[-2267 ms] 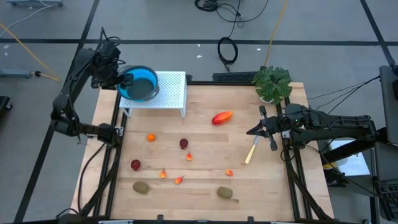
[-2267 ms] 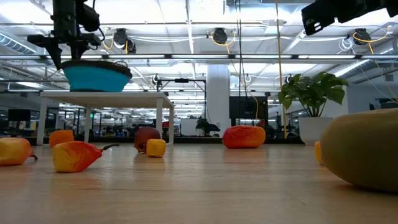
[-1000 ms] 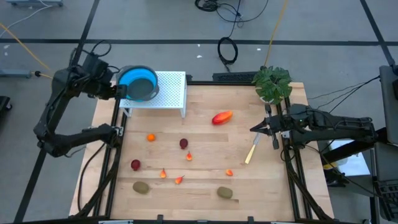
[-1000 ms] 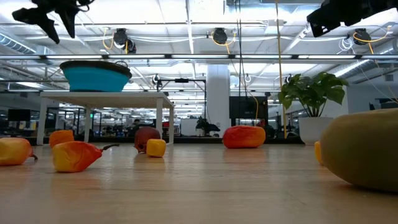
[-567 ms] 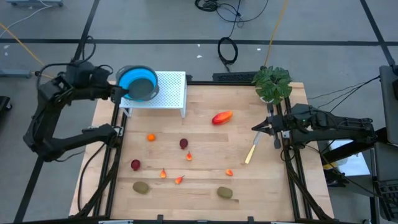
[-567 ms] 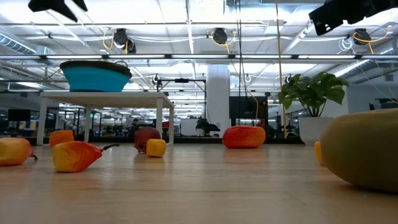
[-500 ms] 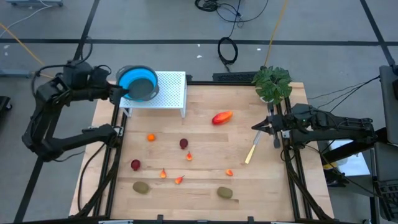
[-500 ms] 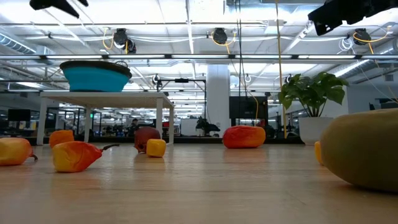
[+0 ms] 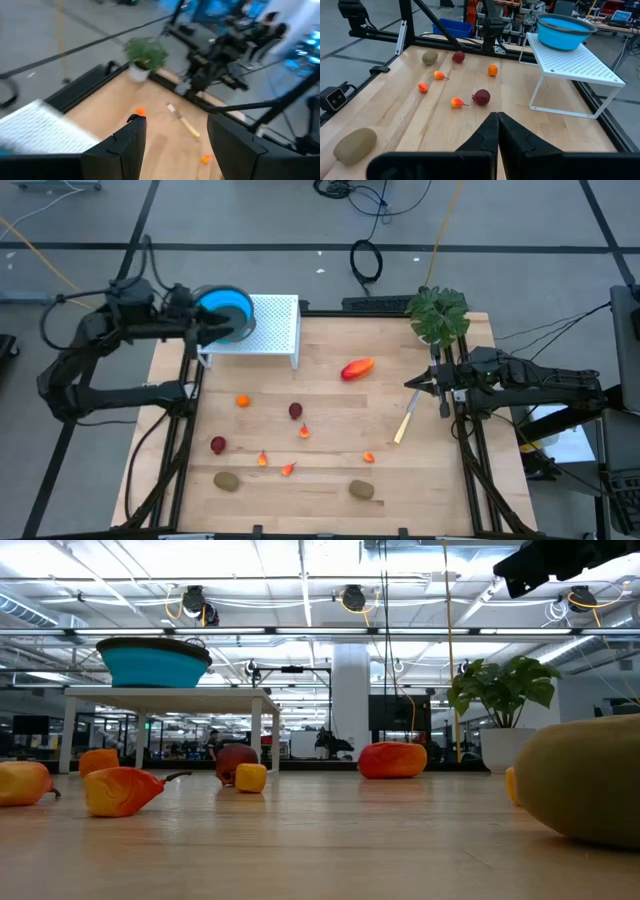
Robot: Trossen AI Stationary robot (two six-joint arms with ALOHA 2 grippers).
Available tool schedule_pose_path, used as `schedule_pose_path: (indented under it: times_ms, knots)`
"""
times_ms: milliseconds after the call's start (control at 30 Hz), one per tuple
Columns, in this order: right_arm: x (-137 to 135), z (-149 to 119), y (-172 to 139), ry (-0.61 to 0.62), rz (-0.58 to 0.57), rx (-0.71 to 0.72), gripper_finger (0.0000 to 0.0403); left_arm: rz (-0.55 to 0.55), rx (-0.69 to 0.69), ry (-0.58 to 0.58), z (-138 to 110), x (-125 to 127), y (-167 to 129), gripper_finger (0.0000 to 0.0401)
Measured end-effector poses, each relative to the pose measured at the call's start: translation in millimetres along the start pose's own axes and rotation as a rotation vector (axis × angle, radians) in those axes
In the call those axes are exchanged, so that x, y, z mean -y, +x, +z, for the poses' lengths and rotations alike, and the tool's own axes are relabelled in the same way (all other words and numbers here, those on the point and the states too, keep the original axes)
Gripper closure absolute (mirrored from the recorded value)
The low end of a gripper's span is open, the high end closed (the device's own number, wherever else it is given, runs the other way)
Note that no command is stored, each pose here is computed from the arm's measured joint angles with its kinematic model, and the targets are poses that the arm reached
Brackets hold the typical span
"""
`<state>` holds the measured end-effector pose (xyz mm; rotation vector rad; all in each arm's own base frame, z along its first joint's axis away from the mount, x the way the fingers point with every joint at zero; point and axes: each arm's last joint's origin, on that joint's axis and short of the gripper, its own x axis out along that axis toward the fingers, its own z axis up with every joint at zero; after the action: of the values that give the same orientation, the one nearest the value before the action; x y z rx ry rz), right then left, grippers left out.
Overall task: Pick & Place Fruit
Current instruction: Put the mango into the blue strainer bowl on the shelf
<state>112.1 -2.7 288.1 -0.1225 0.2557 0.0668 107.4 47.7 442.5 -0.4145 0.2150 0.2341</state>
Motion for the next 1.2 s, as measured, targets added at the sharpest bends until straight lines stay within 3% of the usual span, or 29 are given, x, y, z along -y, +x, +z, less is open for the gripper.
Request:
schedule_pose_path:
  times_ms: [267,433,700,900,1200]
  knots:
    - [0.7,-0.2,0.0,0.000,-0.025,-0.004,0.0403,-0.171,-0.083,0.119,-25.2,9.9,48.8,0.0192]
    - [0.7,-0.2,0.0,0.000,-0.024,-0.004,0.0403,-0.267,-0.060,0.199,-36.5,24.5,67.3,0.0192]
    - [0.7,-0.1,0.1,0.000,-0.023,-0.004,0.0403,-0.216,-0.035,0.285,-59.0,41.0,79.4,0.0192]
    - [0.7,0.3,0.0,0.000,-0.024,0.000,0.0403,-0.285,0.038,0.310,-79.0,48.1,90.8,0.0192]
    - [0.6,0.4,0.1,0.000,-0.020,0.001,0.0403,-0.283,0.063,0.284,-114.1,41.2,100.4,0.0192]
